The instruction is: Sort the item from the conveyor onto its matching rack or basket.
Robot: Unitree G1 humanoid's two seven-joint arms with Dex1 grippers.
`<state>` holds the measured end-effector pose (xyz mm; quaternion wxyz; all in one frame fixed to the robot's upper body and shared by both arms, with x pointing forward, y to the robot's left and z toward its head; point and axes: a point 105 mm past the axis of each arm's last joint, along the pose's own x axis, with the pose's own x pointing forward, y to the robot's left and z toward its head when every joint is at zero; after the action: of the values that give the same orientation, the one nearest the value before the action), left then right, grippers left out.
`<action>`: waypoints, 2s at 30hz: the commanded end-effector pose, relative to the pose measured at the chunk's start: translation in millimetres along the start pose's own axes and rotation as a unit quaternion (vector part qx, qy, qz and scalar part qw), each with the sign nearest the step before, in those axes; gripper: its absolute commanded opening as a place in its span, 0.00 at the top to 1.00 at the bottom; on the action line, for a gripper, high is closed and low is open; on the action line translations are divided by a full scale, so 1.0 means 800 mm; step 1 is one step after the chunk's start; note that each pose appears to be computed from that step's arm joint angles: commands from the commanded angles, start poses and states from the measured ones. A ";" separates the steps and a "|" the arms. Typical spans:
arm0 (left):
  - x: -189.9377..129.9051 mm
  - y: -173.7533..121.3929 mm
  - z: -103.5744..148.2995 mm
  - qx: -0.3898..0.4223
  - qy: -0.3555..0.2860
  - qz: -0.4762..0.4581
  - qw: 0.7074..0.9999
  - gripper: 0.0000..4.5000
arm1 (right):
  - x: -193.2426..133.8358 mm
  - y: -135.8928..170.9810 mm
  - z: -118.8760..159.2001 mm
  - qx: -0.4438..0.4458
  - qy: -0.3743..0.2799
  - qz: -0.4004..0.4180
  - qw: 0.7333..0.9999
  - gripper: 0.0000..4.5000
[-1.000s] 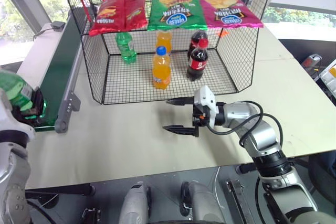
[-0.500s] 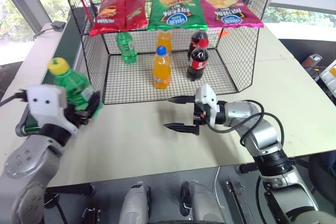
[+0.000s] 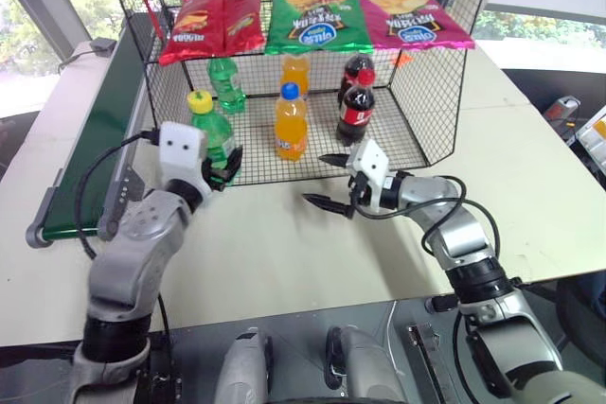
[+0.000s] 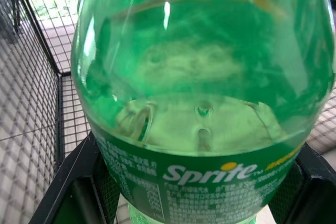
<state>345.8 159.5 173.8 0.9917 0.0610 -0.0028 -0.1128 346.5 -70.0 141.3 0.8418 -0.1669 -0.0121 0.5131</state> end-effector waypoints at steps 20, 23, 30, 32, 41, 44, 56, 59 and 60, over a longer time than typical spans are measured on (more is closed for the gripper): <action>0.069 0.018 -0.002 -0.018 -0.006 0.068 0.997 0.00 | 0.000 0.004 0.033 -0.020 -0.036 0.010 0.999 0.00; 0.064 0.021 0.010 -0.011 -0.019 0.071 0.997 0.00 | 0.000 0.006 0.032 -0.019 -0.036 0.013 0.999 0.00; 0.032 0.030 0.037 0.005 -0.044 0.081 0.996 0.00 | 0.001 0.008 0.034 -0.018 -0.041 0.018 0.999 0.00; 0.021 0.029 0.043 -0.002 -0.050 0.081 0.995 0.00 | 0.001 0.007 0.034 -0.019 -0.043 0.015 0.999 0.00; -0.035 0.015 0.045 0.011 -0.051 0.057 0.997 0.00 | 0.003 0.010 0.033 -0.013 -0.046 0.022 0.999 0.00; -0.053 0.014 0.024 -0.004 -0.029 0.057 0.998 0.00 | 0.002 0.014 0.028 -0.005 -0.044 0.030 0.999 0.00; -0.101 0.002 -0.051 -0.034 0.047 0.063 0.996 0.00 | -0.011 0.014 -0.002 0.025 -0.015 0.014 0.999 0.00; -0.101 0.000 -0.058 -0.038 0.051 0.064 0.996 0.00 | -0.014 0.014 -0.008 0.027 -0.008 0.011 1.000 0.00; -0.100 -0.002 -0.061 -0.040 0.051 0.062 0.996 0.00 | -0.015 0.014 -0.009 0.027 -0.007 0.010 1.000 0.00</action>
<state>268.7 184.9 116.5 0.9960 0.0203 0.0751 -0.0437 332.0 -74.2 122.6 0.8374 -0.1387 0.0182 0.5284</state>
